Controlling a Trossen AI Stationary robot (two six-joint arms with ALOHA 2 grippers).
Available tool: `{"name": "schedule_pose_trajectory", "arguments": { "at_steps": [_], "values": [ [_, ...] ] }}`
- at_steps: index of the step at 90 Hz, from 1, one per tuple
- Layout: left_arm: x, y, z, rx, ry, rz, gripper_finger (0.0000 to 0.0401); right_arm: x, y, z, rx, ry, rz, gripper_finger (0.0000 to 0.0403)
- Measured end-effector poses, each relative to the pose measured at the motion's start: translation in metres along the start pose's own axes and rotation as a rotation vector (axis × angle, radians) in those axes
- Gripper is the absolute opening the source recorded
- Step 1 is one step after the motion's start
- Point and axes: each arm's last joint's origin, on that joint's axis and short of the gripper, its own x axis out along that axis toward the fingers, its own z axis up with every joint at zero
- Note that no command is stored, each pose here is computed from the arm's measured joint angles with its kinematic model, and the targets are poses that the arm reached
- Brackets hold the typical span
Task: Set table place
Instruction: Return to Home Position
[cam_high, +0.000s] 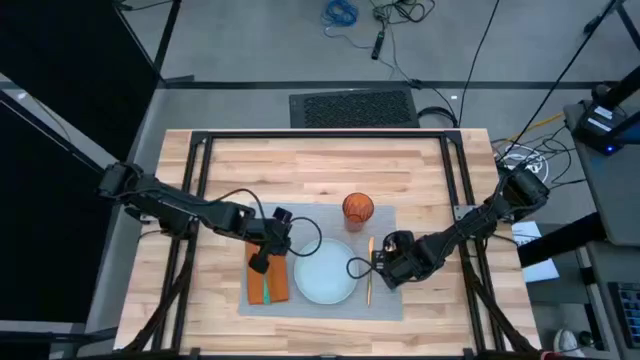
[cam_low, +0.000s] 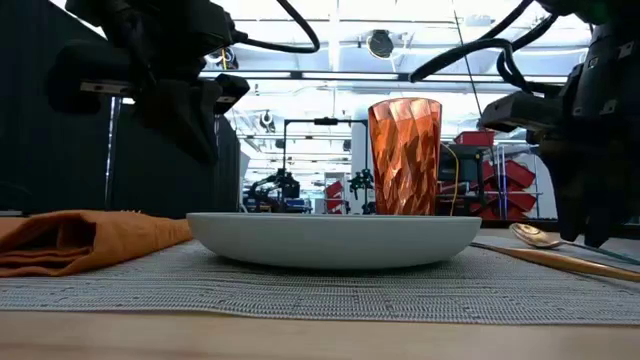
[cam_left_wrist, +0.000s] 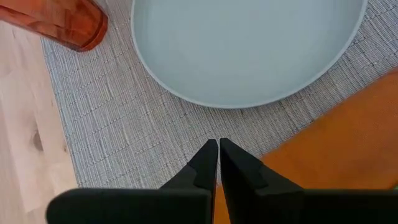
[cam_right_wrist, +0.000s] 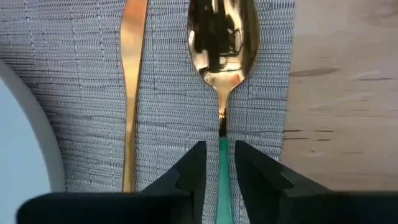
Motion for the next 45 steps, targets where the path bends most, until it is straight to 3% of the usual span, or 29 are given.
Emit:
{"name": "schedule_pose_trajectory", "arguments": {
  "at_steps": [29, 45],
  "values": [
    [0.000, 0.000, 0.000, -0.019, 0.005, -0.002, 0.0003, -0.004, -0.002, -0.002, -0.022, -0.038, 0.028, 0.0082],
    [0.000, 0.000, -0.003, -0.021, 0.044, 0.024, 0.0003, -0.029, 0.000, -0.008, -0.087, -0.090, -0.027, 0.0082]
  ]
}}
